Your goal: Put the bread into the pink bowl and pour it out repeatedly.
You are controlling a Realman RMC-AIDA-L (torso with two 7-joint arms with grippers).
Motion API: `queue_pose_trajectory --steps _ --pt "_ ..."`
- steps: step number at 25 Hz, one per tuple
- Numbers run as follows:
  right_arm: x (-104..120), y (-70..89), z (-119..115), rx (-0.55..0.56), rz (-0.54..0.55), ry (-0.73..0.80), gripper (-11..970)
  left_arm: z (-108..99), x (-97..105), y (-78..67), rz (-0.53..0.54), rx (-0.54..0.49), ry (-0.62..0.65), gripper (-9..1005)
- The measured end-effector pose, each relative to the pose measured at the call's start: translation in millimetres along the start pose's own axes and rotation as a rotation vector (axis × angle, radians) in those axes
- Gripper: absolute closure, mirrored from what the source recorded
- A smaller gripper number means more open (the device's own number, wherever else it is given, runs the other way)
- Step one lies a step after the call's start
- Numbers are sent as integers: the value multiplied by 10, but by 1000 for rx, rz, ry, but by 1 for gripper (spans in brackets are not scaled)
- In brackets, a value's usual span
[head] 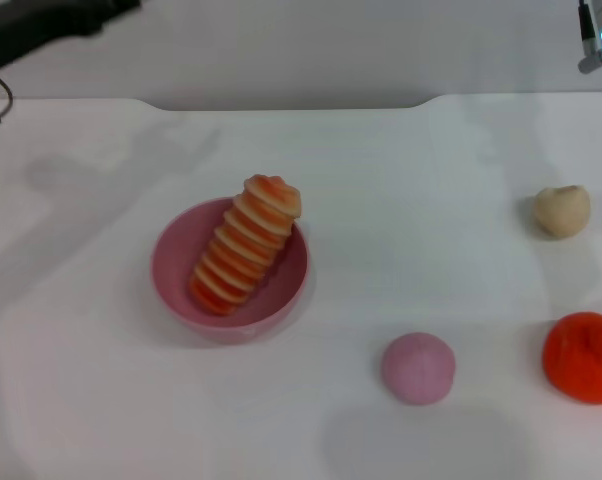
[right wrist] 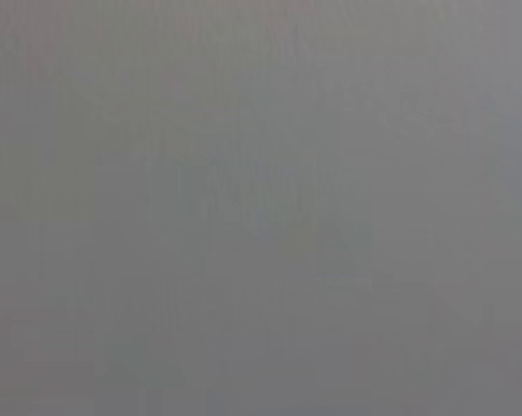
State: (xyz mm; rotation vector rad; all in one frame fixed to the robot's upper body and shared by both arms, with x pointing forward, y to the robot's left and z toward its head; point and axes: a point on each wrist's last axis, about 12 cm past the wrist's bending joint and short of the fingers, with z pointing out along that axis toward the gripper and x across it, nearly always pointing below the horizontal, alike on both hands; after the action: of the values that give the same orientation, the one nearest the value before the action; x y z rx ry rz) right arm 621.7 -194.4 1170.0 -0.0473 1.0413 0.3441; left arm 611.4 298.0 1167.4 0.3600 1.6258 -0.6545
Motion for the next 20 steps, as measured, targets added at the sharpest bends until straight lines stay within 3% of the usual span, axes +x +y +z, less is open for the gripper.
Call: queue_pose_trajectory --steps 2,7,10,16,20 --pt "9 -14 -16 5 -2 4 357 -29 42 10 7 -1 -60 303" --pt "69 -58 -60 10 -22 33 357 -162 269 -3 46 -27 -345 303" --pt "105 -109 -93 18 -46 47 357 -224 396 -13 125 -127 -483 304" --pt "134 -348 -279 69 -141 29 357 -280 614 61 224 -360 -511 305" --pt "112 -577 -446 145 -227 13 357 -413 704 131 223 -467 -512 305"
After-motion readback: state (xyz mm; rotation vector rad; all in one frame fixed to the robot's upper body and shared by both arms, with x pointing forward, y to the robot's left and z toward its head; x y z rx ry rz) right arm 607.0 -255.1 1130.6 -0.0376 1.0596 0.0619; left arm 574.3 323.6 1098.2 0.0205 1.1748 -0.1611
